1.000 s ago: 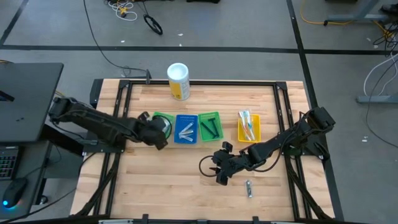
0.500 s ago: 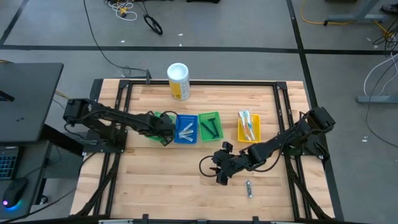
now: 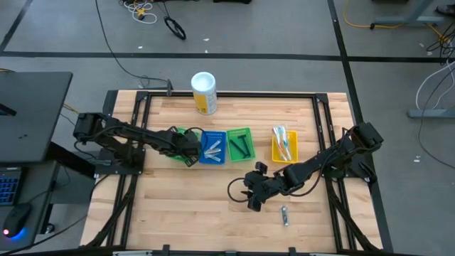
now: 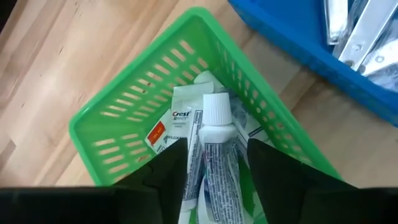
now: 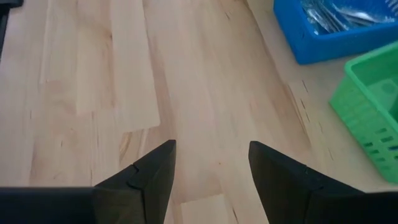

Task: Pick & Place Travel size toiletries
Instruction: Put the silver nail cutter into the blue bin

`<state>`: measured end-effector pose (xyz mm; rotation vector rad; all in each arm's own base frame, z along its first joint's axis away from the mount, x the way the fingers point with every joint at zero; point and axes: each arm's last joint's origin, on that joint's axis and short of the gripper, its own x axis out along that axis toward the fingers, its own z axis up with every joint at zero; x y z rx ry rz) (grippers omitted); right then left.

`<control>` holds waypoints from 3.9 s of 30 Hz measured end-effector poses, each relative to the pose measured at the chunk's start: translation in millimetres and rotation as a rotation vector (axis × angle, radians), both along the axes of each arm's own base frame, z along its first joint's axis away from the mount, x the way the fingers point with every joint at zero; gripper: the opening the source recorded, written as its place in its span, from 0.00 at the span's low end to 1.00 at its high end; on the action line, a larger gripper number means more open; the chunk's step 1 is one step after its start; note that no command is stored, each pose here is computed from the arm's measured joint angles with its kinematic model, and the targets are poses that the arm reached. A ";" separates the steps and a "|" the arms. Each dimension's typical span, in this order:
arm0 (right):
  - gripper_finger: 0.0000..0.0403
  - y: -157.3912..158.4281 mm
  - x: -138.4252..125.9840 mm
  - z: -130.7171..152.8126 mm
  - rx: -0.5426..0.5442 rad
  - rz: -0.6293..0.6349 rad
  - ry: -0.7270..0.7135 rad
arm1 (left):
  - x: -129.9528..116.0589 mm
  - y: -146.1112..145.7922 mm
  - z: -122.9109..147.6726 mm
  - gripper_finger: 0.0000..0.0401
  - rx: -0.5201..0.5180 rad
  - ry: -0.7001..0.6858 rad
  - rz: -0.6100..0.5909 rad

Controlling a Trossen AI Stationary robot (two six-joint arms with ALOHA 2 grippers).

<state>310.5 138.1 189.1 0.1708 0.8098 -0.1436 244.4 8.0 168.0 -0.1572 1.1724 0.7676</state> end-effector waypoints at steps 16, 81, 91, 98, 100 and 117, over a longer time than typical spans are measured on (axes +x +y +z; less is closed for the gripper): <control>0.53 15.9 -33.3 -11.3 0.087 -0.158 0.226 | -20.0 -10.6 49.4 0.45 0.026 -0.230 0.001; 0.21 87.0 -78.2 -54.3 0.436 -0.843 0.714 | -29.4 -13.1 73.8 0.44 0.058 -0.358 -0.071; 0.17 83.0 -75.9 -49.1 0.408 -0.780 0.649 | -14.8 -18.8 82.5 0.44 -0.050 -0.499 -0.214; 0.17 73.5 -62.2 -32.2 0.316 -0.649 0.352 | -0.6 -34.3 97.7 0.44 -0.194 -0.706 -0.398; 0.17 70.0 -54.1 -30.4 0.275 -0.582 0.287 | 0.0 -38.7 99.3 0.44 -0.235 -0.740 -0.378; 0.17 2.1 27.9 -12.8 0.058 -0.172 0.019 | 13.2 -58.5 56.6 0.44 -0.377 -0.794 -0.201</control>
